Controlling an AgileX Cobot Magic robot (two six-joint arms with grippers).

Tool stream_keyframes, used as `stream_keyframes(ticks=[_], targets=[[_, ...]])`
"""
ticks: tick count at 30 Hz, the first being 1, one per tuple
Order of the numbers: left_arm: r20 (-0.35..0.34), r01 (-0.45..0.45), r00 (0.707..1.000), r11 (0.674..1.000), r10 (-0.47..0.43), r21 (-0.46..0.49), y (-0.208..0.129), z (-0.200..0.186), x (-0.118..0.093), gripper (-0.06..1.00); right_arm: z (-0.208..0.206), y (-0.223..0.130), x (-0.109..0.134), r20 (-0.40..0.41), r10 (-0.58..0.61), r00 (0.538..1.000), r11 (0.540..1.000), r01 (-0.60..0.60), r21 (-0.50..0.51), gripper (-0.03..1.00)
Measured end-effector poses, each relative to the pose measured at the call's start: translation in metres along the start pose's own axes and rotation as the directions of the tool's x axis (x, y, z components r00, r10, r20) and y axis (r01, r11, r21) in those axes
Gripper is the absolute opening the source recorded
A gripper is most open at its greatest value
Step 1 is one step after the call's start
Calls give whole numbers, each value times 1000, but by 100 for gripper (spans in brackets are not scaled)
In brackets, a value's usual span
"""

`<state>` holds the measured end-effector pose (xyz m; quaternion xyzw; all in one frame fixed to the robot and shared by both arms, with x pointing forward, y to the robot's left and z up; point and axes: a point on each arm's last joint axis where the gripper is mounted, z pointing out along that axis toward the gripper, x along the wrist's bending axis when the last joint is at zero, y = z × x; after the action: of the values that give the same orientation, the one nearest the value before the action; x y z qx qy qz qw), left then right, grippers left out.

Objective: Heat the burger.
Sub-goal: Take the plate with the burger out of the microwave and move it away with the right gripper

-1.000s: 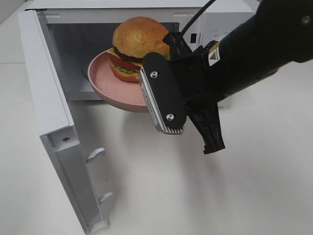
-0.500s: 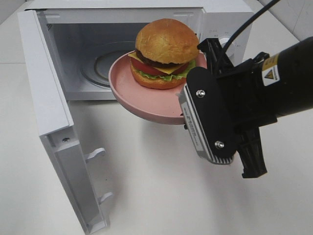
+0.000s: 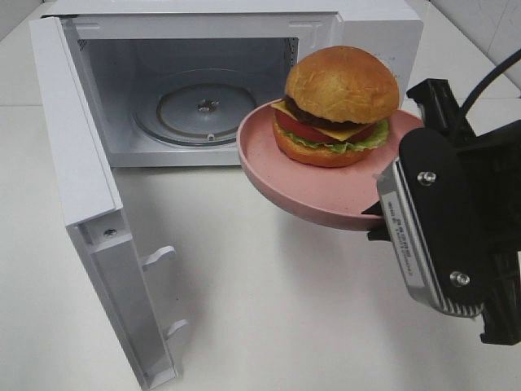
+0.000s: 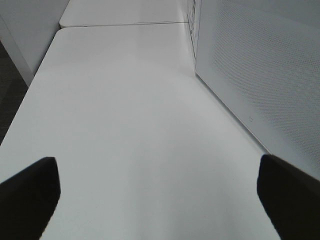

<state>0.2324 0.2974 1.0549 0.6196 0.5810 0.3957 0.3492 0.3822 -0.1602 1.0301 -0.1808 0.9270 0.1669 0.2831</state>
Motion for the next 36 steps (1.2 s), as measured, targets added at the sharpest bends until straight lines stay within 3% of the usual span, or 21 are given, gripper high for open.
stream_keyframes(ticks=[8,22,30,31,32,34,35,36], targets=[[0,0,1000,1000,0,0,0,0,0,100,-12,-9,5,-8,82,997,994,-81,77,5],[0,0,1000,1000,0,0,0,0,0,100,-27,-32,19,75,232,970,957,-241,162,6],[0,0,1000,1000,0,0,0,0,0,100,-31,-60,20,167,378,911,871,-411,270,6],[0,0,1000,1000,0,0,0,0,0,100,-32,-67,19,207,414,886,838,-460,293,6],[0,0,1000,1000,0,0,0,0,0,100,-32,-67,19,207,414,886,838,-460,293,6],[0,0,1000,1000,0,0,0,0,0,100,-36,-80,17,272,473,838,773,-543,329,6],[0,0,1000,1000,0,0,0,0,0,100,-36,-80,17,272,473,838,773,-543,329,6],[0,0,1000,1000,0,0,0,0,0,100,-39,-88,17,305,498,812,734,-582,351,6]])
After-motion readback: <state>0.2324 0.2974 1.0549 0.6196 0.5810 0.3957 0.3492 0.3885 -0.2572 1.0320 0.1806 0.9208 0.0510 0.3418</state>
